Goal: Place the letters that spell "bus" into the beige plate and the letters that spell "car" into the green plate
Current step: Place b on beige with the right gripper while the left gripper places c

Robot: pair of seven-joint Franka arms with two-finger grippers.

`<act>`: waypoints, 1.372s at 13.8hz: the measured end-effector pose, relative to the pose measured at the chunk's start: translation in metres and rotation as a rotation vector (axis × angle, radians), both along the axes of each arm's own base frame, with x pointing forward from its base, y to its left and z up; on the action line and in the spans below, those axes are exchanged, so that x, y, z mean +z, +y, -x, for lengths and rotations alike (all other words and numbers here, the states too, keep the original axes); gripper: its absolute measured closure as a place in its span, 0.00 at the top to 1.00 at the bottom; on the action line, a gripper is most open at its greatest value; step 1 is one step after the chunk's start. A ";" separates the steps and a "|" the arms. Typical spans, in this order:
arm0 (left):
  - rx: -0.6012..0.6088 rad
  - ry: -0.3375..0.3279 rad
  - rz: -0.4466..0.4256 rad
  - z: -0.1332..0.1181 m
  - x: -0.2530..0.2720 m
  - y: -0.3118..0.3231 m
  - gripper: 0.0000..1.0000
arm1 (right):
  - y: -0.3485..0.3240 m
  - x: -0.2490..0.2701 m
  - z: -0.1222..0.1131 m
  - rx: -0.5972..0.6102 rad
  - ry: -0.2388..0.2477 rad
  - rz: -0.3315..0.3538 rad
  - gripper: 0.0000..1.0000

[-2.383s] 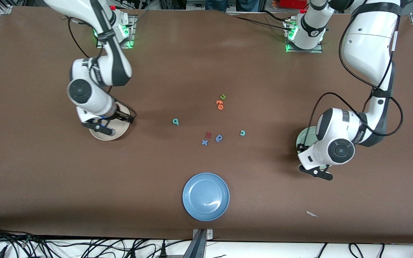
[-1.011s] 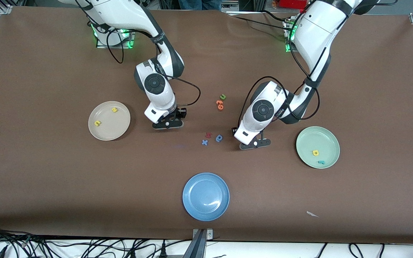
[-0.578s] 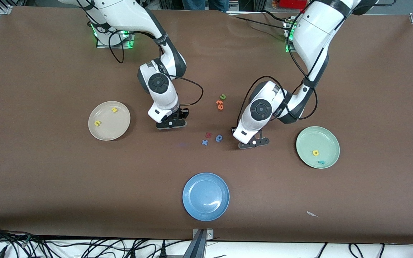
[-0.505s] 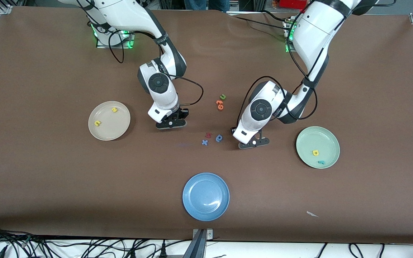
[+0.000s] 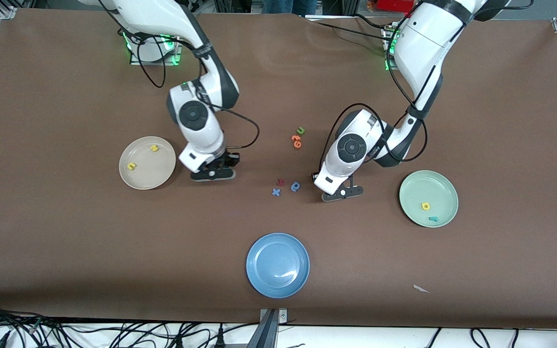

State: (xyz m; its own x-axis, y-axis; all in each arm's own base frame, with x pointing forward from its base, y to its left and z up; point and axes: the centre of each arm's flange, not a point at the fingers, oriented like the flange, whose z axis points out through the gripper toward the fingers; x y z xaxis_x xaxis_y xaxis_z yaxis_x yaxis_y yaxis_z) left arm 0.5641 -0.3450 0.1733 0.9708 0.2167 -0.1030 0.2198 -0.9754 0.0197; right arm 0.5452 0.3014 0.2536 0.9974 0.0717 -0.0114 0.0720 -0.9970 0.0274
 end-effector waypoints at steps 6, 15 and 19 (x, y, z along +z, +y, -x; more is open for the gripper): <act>-0.175 0.051 -0.091 -0.045 0.030 0.068 0.27 | -0.160 0.003 -0.010 0.005 0.192 0.091 0.27; -0.495 0.170 -0.118 -0.104 0.060 0.305 0.31 | -0.167 -0.004 -0.010 0.021 0.222 0.102 0.83; -0.486 0.113 -0.121 -0.121 0.083 0.313 0.69 | -0.148 0.113 -0.043 0.030 0.286 0.061 1.00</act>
State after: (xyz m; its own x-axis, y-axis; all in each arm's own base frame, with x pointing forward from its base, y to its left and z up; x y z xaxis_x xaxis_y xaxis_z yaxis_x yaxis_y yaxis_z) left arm 0.6852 -0.0316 0.2559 0.9465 -0.2402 -0.2154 -0.2656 -0.9591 -0.0976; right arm 0.5877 0.1537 0.3662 0.9504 0.0918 -0.2971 0.1150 -0.9914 0.0617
